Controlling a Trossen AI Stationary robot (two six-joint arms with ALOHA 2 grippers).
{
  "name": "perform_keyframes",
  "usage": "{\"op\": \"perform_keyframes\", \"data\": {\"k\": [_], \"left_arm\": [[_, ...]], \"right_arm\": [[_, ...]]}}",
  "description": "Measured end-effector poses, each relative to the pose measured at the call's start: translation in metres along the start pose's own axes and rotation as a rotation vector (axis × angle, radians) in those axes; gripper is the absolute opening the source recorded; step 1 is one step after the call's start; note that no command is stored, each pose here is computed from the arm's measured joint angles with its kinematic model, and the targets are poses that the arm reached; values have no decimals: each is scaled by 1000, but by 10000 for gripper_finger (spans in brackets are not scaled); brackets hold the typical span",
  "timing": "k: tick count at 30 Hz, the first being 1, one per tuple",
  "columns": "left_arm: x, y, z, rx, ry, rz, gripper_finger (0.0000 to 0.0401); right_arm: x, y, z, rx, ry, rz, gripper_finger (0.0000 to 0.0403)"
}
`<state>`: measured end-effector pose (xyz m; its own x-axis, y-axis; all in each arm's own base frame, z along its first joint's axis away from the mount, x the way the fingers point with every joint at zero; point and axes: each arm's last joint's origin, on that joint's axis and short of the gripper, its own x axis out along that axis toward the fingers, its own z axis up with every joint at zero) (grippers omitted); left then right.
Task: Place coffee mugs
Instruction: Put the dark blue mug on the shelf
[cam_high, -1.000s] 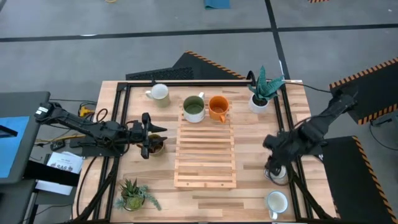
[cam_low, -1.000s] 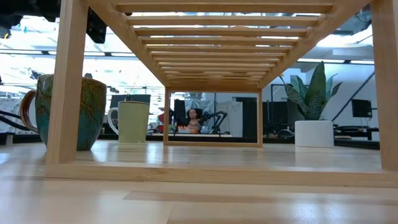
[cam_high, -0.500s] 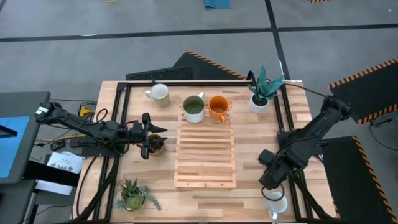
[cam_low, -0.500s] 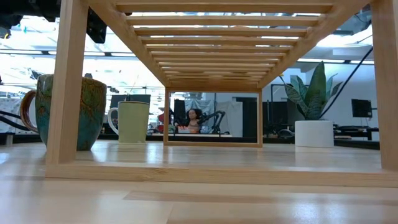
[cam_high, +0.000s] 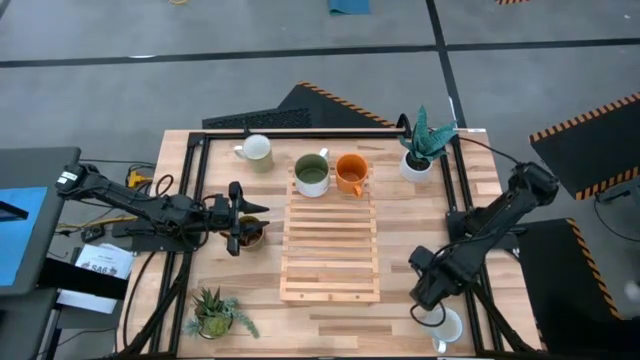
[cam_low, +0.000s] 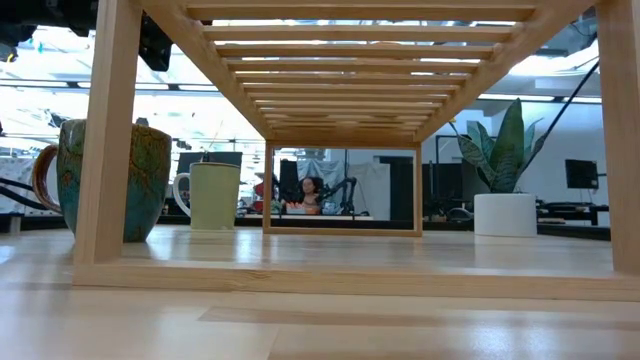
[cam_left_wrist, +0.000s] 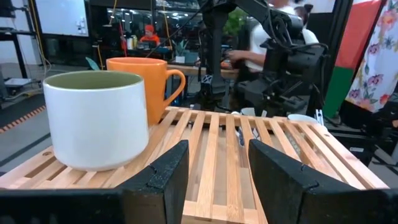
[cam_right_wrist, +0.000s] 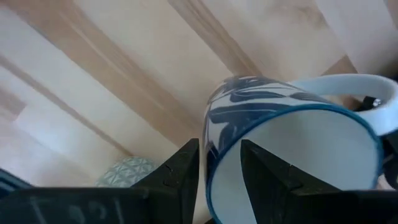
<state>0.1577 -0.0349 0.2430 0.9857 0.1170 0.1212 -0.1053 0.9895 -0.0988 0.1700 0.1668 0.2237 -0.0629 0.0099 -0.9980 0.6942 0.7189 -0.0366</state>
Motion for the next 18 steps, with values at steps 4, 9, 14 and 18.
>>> {"op": "perform_keyframes", "data": {"k": [4, 9, 14, 18], "left_arm": [[0, 0, 0, 0, 0, 0, 151], [0, 0, 0, -1, 0, 0, 151], [0, 0, 0, -1, 1, 0, 151], [0, 0, 0, -1, 0, -1, 151]], "right_arm": [[10, 6, 1, -41, 2, -49, 143], [19, 9, 5, -59, 9, -96, 123], [11, 11, 10, -135, 9, -80, 41], [-19, 16, 11, -239, 7, -7, 42]]}}
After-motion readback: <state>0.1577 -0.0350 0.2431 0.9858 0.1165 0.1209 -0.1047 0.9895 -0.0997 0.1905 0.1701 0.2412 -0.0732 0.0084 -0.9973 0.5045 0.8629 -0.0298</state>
